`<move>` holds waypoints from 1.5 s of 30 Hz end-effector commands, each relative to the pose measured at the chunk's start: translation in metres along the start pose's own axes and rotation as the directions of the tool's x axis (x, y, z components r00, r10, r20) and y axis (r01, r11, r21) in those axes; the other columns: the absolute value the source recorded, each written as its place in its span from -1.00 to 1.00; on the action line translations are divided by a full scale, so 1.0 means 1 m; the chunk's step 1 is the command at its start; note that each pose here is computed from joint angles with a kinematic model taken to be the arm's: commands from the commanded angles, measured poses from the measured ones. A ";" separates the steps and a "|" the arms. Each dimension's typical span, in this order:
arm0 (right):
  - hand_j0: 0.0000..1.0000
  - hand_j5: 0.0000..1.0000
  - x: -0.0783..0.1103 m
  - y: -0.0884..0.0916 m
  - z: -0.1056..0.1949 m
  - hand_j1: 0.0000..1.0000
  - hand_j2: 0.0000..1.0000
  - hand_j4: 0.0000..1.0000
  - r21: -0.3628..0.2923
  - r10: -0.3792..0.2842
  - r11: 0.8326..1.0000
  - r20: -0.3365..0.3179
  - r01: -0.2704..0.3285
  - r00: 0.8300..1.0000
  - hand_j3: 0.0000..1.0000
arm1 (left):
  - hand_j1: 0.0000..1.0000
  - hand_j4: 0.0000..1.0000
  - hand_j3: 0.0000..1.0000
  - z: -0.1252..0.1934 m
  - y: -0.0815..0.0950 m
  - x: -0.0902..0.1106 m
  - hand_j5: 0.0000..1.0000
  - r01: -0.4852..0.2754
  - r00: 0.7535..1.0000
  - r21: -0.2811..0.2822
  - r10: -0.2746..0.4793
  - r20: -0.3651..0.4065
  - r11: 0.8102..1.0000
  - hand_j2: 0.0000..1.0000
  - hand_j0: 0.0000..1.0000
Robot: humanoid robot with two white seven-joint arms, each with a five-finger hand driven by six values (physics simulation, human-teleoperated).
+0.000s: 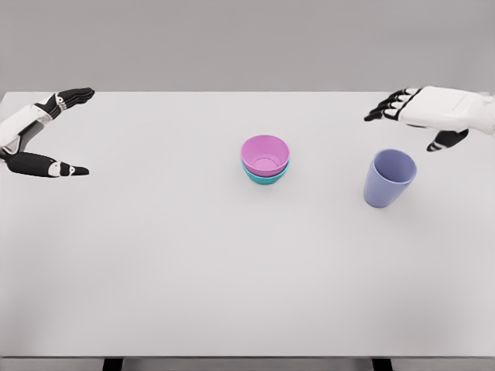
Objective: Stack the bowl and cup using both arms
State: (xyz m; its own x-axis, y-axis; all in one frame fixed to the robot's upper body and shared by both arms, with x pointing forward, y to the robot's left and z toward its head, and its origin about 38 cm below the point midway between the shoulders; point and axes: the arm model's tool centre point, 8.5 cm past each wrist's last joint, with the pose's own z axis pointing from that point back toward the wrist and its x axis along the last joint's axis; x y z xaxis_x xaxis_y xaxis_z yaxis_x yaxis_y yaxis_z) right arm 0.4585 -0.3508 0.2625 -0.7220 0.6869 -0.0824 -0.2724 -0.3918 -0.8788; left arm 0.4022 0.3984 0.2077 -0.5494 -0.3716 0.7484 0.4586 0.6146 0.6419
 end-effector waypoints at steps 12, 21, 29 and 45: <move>1.00 1.00 0.009 0.025 -0.011 1.00 1.00 1.00 0.081 -0.014 0.997 0.032 0.011 0.999 1.00 | 1.00 1.00 1.00 0.001 0.001 -0.002 1.00 -0.009 1.000 0.008 0.009 -0.004 1.000 1.00 1.00; 1.00 1.00 0.005 0.041 -0.018 1.00 1.00 1.00 0.120 -0.051 0.992 0.025 0.047 0.998 1.00 | 1.00 1.00 1.00 0.001 0.000 -0.002 1.00 -0.010 1.000 0.008 0.010 -0.003 1.000 1.00 1.00; 1.00 1.00 0.008 0.045 -0.021 1.00 1.00 1.00 0.132 -0.051 0.990 0.035 0.046 0.998 1.00 | 1.00 1.00 1.00 0.000 -0.001 -0.002 1.00 -0.013 1.000 0.009 0.013 -0.001 1.000 1.00 1.00; 1.00 1.00 0.018 0.030 -0.018 1.00 1.00 1.00 0.106 -0.003 0.994 0.064 -0.003 0.998 1.00 | 1.00 1.00 1.00 -0.002 -0.003 -0.003 1.00 -0.020 1.000 0.012 0.019 0.005 1.000 1.00 1.00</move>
State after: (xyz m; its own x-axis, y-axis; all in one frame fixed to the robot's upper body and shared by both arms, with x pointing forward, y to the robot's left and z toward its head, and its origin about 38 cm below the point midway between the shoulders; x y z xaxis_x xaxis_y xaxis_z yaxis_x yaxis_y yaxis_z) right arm 0.4500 -0.3416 0.2226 -0.7540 0.6553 -0.0449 -0.3477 -0.4562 -0.8192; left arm 0.4031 0.3964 0.2036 -0.5446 -0.3635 0.7558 0.4607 0.6234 0.6318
